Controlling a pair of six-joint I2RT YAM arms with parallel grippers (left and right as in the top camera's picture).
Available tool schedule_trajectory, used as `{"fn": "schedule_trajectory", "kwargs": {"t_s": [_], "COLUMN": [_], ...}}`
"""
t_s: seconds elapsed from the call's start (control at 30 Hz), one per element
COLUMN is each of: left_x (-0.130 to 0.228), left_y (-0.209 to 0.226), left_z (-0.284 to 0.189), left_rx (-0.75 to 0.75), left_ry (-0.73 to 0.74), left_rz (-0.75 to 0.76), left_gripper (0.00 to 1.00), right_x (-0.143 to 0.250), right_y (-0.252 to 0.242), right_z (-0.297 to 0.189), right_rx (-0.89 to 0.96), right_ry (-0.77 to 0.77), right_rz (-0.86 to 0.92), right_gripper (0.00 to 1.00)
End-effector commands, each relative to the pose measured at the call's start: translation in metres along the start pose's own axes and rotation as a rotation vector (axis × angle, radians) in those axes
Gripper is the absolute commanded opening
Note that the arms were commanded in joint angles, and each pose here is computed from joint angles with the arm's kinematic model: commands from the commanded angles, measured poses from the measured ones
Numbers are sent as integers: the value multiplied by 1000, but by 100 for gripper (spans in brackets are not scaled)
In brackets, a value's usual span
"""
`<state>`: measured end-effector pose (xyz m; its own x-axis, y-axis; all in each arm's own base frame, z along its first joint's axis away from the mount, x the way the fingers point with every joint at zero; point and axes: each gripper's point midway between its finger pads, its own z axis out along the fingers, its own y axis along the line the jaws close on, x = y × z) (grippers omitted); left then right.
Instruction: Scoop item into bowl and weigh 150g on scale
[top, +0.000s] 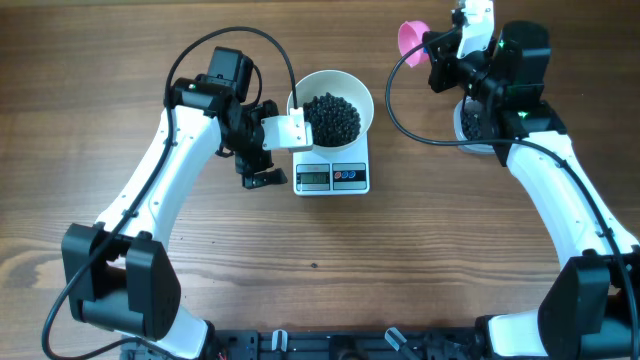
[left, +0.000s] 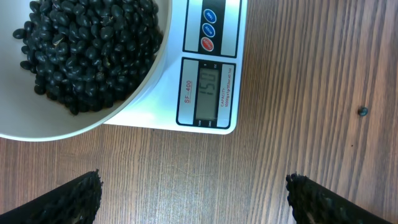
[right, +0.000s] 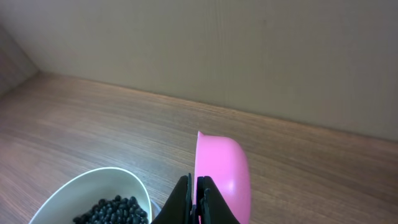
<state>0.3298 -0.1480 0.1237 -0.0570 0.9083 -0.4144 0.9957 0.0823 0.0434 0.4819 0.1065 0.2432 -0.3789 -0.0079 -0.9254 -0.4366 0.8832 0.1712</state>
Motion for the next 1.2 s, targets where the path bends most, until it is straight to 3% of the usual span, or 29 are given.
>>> {"fn": "schedule_trajectory", "kwargs": {"t_s": [0.0, 1.17], "left_x": [-2, -2], "left_y": [0, 0], "left_z": [-5, -5], "left_rx": [-9, -9], "left_ry": [-15, -15], "left_rz": [14, 14], "left_gripper": [100, 100], "right_x": [-1, -1], "right_y": [2, 3], "right_z": [1, 1], "right_rx": [-6, -8], "right_ry": [0, -2], "right_rz": [69, 135], "right_gripper": [4, 4]}}
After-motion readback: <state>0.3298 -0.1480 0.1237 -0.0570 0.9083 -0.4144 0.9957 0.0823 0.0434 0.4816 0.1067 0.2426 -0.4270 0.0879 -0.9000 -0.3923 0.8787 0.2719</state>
